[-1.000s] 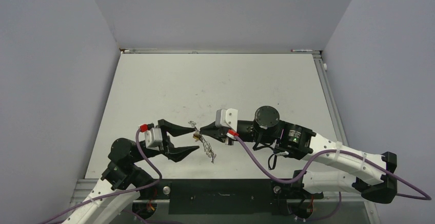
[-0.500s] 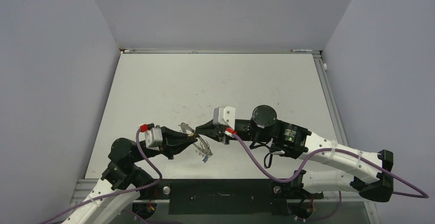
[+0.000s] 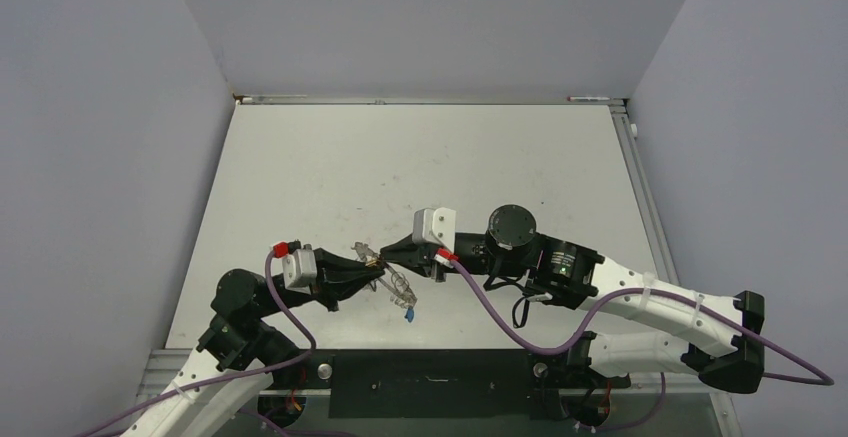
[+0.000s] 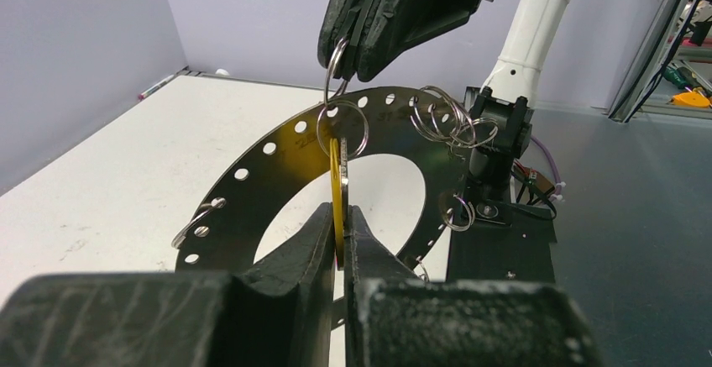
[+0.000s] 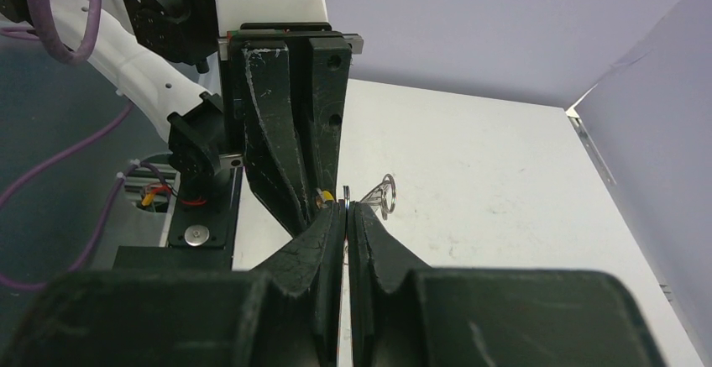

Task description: Put the keys on the keyring

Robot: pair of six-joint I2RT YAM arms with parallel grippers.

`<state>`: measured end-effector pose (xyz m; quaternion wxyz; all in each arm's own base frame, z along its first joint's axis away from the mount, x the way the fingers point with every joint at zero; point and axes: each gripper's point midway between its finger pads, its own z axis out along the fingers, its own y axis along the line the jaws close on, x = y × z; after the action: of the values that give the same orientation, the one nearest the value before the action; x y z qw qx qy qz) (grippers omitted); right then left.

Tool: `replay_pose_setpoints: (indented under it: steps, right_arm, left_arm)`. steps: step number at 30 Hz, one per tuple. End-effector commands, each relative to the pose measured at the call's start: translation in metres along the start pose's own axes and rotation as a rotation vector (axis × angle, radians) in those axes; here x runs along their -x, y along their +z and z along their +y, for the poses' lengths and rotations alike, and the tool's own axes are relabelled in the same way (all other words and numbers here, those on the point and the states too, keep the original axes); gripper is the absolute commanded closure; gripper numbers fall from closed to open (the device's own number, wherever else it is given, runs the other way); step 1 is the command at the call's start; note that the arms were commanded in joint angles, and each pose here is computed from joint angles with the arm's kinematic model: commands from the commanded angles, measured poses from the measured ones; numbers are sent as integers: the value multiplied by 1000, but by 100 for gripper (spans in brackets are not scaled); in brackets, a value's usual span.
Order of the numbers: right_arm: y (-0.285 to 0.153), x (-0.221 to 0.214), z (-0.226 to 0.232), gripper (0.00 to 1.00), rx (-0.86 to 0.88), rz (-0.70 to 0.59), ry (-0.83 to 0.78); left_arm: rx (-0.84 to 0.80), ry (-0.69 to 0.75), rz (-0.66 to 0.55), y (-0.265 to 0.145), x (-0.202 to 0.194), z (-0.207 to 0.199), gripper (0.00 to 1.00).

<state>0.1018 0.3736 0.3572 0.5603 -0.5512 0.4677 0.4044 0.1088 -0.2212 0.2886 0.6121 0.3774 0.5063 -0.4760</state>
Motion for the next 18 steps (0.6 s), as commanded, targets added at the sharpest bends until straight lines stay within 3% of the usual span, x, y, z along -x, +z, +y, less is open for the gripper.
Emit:
replay_pose_setpoints:
  steps: [1, 18]
  right_arm:
    - [0, 17, -3, 95, -16, -71, -18]
    - [-5, -13, -11, 95, -102, -3, 5]
  left_arm:
    - [7, 30, -33, -1, 17, -1, 100]
    - [100, 64, -12, -6, 20, 15, 100]
